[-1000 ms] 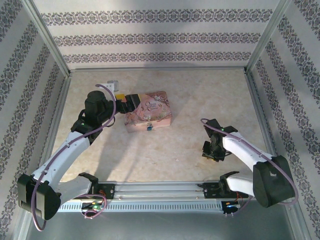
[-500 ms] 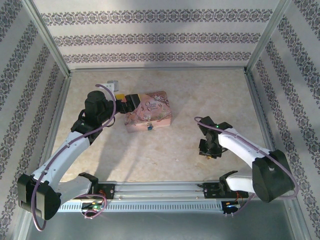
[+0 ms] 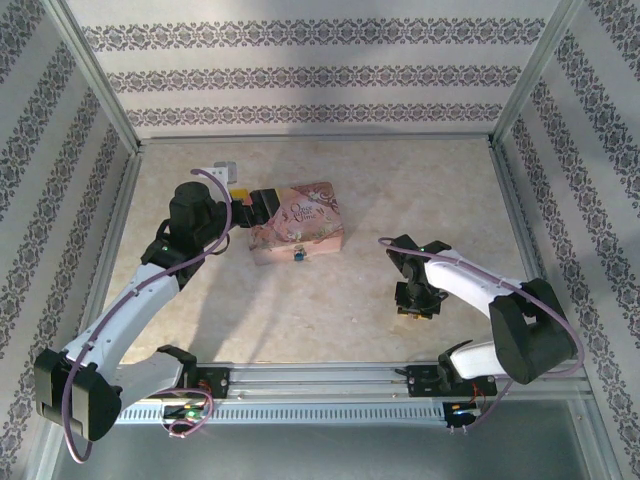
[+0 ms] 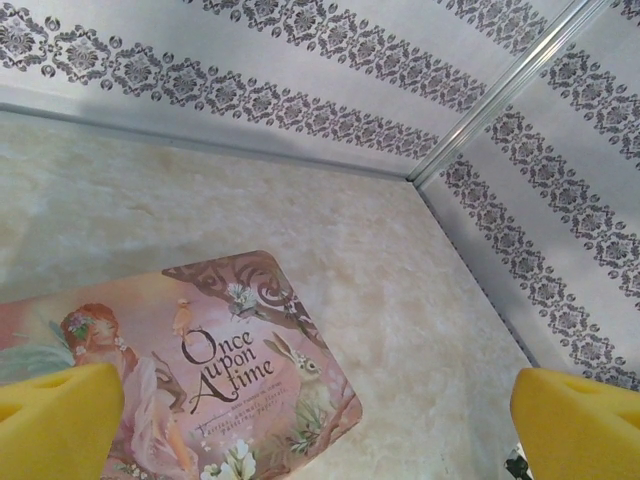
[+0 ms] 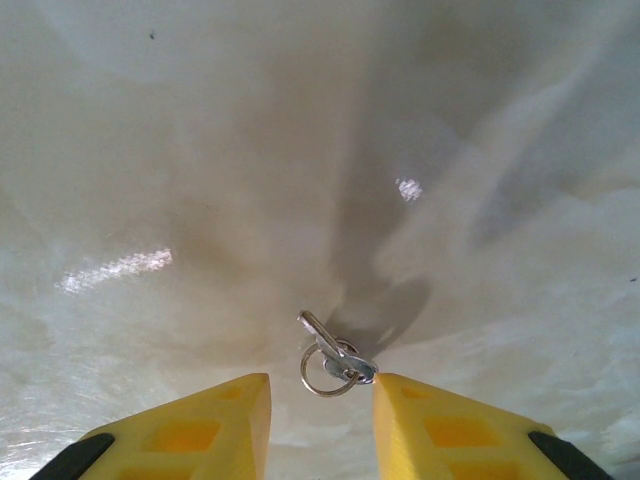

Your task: Unlock a padlock with a key

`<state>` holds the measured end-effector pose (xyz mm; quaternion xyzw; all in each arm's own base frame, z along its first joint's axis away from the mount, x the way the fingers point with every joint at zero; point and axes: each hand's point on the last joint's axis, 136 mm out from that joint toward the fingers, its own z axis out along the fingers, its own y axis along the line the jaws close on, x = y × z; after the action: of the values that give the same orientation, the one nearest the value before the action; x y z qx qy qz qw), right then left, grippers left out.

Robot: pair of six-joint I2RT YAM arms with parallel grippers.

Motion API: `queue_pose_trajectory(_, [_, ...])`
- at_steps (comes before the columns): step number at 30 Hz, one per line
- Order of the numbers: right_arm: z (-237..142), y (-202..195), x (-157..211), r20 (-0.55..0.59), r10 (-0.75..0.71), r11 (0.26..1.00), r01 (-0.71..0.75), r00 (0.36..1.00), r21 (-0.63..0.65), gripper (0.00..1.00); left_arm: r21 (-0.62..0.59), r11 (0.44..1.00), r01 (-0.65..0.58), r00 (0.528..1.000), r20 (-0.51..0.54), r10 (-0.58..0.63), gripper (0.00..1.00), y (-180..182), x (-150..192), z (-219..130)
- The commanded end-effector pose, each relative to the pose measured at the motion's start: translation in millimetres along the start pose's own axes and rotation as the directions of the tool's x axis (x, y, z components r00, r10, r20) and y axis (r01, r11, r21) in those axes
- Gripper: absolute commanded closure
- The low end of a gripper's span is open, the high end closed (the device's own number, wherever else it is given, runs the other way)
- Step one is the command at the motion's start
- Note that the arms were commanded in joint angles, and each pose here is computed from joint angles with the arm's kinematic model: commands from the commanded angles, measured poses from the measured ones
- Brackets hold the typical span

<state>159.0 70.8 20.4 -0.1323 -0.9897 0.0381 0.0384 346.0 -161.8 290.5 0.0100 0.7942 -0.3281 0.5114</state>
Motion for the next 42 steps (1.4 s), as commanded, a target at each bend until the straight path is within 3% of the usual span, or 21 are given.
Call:
queue_pose_trajectory(1, [-3,0,-2,0.008,-0.020,1.000,0.020,1.000,0.019,0.67,0.004,0.999,-0.036,0.999,0.015,0.036,0.01,-6,-5,-6])
queue_pose_trajectory(25, [9,5,-6,-0.056,-0.038,0.999,0.038,0.998,0.004,0.73,-0.014,0.999,-0.043,0.999,0.013,0.043,0.01,-4,-6,-8])
queue_pose_trajectory(42, [-15,8,-21,0.045,-0.057,0.998,0.059,0.997,-0.037,1.00,-0.046,0.998,-0.049,0.999,0.022,0.050,0.01,0,-8,-13])
